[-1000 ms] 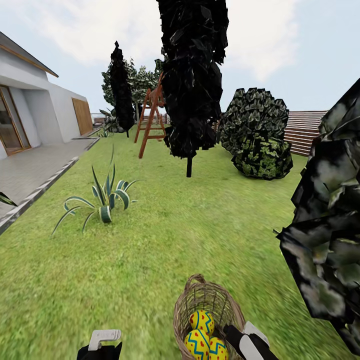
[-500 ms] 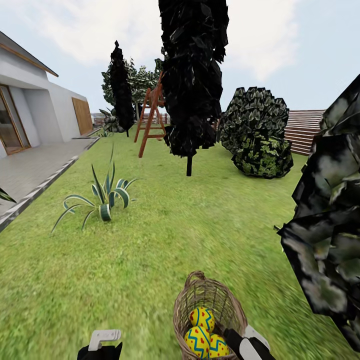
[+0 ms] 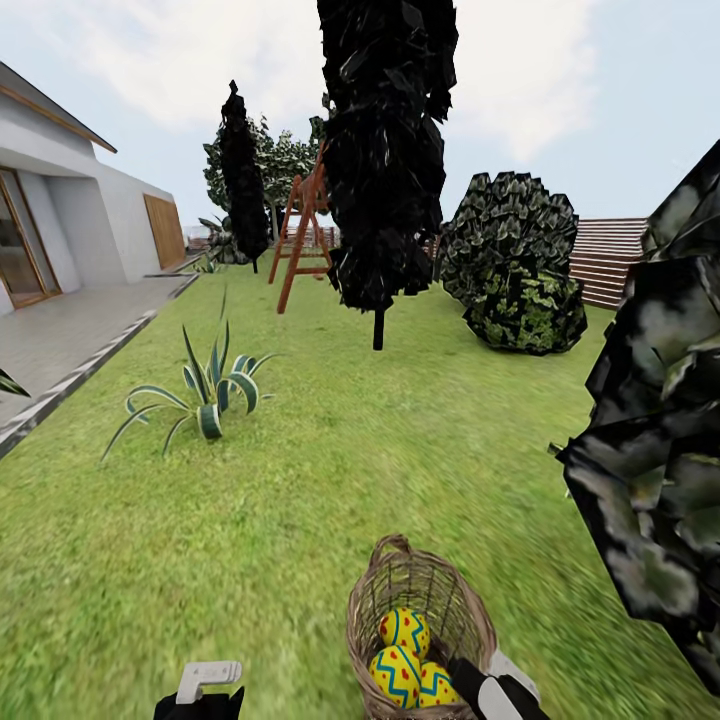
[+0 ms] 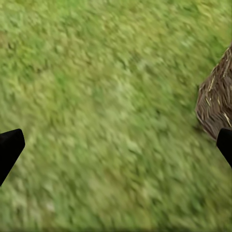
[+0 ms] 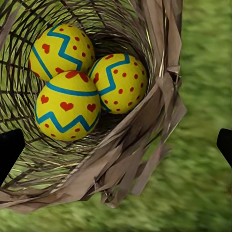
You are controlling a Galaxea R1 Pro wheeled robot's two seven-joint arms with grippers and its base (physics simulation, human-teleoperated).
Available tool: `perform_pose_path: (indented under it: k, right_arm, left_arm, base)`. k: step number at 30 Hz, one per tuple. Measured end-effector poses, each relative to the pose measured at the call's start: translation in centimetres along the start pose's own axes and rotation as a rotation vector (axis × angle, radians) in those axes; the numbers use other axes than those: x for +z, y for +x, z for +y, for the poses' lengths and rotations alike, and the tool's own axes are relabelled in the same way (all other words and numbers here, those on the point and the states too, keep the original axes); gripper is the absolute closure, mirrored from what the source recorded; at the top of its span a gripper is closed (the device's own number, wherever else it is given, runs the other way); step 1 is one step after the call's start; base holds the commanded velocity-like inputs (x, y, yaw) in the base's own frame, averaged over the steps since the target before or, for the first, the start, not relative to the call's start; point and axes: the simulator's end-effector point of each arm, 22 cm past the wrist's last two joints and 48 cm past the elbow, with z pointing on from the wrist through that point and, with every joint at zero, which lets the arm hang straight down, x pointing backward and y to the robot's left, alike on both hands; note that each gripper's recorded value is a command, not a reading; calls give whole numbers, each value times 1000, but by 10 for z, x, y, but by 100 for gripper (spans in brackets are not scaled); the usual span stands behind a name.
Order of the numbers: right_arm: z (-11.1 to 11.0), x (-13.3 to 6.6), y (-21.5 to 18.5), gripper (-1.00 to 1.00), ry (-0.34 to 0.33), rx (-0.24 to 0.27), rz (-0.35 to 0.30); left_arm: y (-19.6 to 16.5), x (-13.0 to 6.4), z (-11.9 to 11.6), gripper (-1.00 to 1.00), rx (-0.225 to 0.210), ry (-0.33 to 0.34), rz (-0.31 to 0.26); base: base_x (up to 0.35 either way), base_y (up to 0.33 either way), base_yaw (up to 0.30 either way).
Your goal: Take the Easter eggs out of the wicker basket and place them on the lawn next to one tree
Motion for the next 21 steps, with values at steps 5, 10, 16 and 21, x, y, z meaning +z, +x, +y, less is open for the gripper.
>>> perform_pose_path:
  k: [5,10,16,21]
  right_arm:
    - [-3,8,5,-100,-1,0,0]
    - [-5,16,11,-100,-2,0,1]
    - [-6,21,14,-100,-3,0,2]
    - [-8,24,16,-100,-3,-1,2]
  left_arm:
    - [8,7,0,-100,0,0,0]
    - [15,13,0,-100,0,0,-1]
    - [20,17,0,-100,-1,1,-2]
    - [23,20,0,-100,-1,1,-2]
  base:
    - [0,0,0]
    - [0,0,0]
    - [0,0,0]
    - [0,0,0]
